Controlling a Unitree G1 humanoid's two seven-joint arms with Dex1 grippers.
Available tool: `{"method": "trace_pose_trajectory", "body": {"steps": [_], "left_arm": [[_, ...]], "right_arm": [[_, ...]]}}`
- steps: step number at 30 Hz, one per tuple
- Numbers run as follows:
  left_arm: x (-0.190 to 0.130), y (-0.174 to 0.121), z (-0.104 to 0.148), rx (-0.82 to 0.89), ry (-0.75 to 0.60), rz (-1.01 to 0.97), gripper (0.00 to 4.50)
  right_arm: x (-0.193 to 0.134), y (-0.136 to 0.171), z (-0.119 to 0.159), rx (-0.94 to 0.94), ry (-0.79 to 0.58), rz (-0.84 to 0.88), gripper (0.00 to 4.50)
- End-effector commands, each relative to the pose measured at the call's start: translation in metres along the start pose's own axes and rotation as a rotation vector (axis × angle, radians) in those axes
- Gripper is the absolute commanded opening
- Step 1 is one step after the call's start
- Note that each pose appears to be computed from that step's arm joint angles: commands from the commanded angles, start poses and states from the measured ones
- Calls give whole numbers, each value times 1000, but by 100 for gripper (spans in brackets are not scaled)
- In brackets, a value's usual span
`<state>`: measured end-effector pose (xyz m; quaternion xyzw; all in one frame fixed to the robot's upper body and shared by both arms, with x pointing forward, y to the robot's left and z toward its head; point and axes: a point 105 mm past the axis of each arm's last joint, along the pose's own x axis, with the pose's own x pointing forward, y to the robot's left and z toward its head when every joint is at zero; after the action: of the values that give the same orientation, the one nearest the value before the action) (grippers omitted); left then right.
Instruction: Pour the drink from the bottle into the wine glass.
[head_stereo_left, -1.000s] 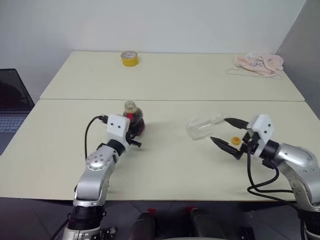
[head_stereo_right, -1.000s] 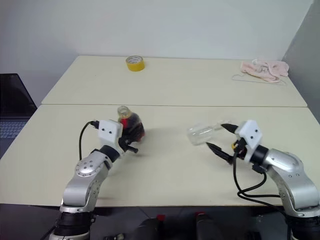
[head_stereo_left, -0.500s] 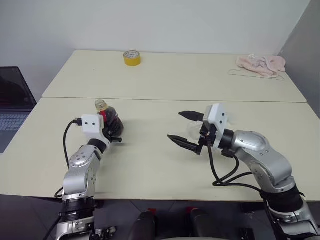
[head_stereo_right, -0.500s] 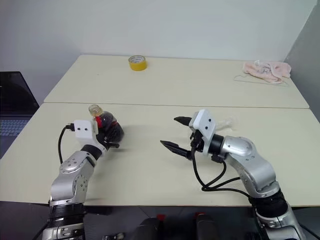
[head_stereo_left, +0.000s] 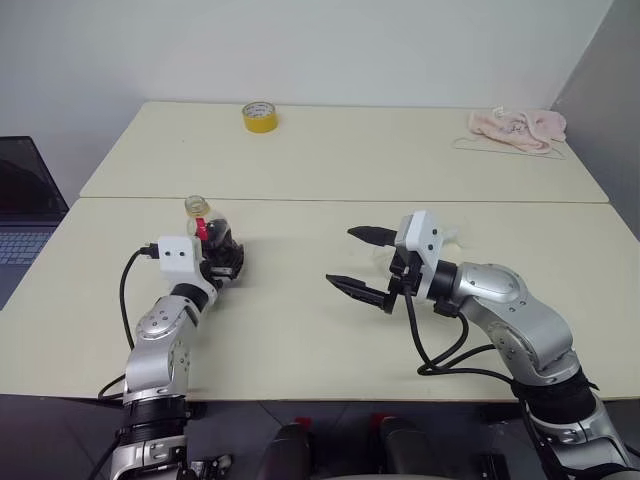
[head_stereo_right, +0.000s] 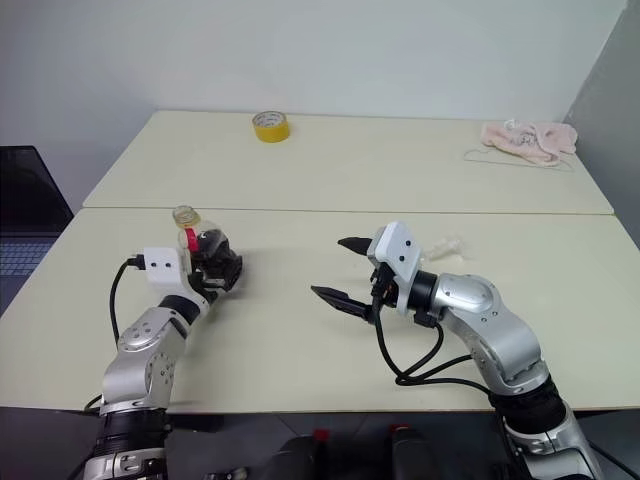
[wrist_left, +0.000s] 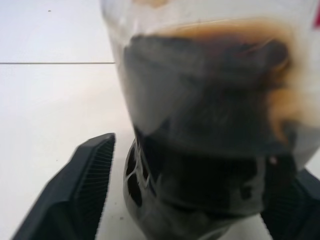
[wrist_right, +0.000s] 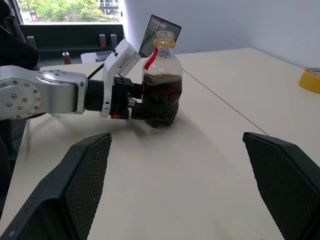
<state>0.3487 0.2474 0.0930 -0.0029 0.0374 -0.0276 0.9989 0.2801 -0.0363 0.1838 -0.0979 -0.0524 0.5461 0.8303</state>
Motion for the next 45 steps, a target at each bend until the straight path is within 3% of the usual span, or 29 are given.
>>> {"method": "trace_pose_trajectory", "body": {"steps": [1, 8, 20, 26, 33, 37, 41, 45], "left_arm": [[-5, 3, 12, 25, -42, -9, 448], [-14, -7, 12, 60, -43, -54, 448], [-63, -50, -21, 138, 83, -330, 448], [-61, -74, 2, 153, -3, -430, 448], [-48, -109, 40, 214, -78, -558, 448], [-47, -125, 45, 243, -60, -647, 448], [-49, -139, 47, 244, -48, -725, 448], [-48, -145, 47, 234, -48, -745, 448]], "right_arm": [[-2, 1, 12, -44, -30, 9, 450], [-13, 0, 11, -47, -7, -2, 450], [-50, 1, -1, -43, 108, -56, 450], [-58, -12, -4, -92, 141, -115, 450], [-83, -59, -25, -274, 332, -312, 450], [-101, -81, -38, -356, 464, -397, 450], [-112, -93, -50, -581, 619, -387, 450], [-108, -101, -53, -747, 660, -396, 450]]}}
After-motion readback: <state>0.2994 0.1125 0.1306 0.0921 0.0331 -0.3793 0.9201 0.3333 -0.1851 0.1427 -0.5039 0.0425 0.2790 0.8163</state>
